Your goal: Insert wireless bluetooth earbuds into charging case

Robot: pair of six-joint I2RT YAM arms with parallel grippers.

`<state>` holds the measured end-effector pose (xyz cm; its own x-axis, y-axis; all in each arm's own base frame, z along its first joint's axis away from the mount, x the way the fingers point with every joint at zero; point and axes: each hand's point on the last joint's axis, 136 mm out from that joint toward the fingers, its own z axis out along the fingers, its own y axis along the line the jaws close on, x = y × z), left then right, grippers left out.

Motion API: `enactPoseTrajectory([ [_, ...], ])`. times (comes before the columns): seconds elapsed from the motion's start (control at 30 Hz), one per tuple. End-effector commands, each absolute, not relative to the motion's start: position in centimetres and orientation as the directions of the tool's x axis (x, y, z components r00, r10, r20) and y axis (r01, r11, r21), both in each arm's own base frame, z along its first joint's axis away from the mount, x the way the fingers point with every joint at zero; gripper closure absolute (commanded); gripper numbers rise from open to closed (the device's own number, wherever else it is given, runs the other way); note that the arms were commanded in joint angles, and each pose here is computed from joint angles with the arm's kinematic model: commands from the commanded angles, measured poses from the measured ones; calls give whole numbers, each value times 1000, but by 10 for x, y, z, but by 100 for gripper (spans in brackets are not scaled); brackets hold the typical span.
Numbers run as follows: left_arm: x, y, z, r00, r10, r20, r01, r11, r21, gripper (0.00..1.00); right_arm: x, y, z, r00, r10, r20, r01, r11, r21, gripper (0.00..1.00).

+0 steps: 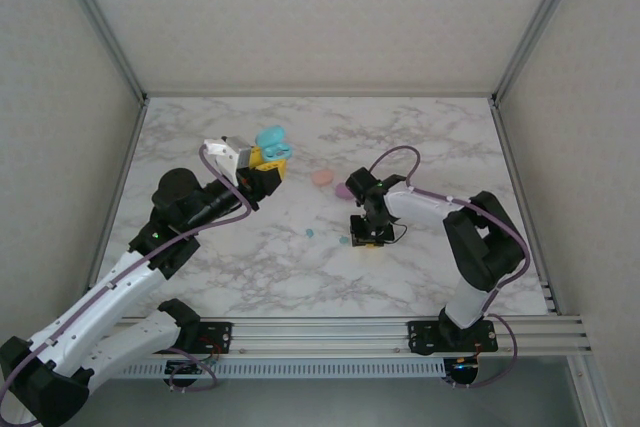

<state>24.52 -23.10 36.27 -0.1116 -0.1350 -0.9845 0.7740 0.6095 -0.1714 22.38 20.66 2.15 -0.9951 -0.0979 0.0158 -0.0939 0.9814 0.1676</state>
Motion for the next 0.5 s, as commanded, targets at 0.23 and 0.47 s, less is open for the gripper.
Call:
enactPoseTrajectory([
  [0.23, 244, -229, 383, -84, -170, -982, 777, 605, -171, 70, 239, 250, 52, -992, -114, -44, -122, 954, 273, 62],
  [0.47, 243, -225, 384, -79, -169, -982, 771, 615, -168, 70, 245, 253, 34, -989, -145, -29, -148, 966, 213, 60],
])
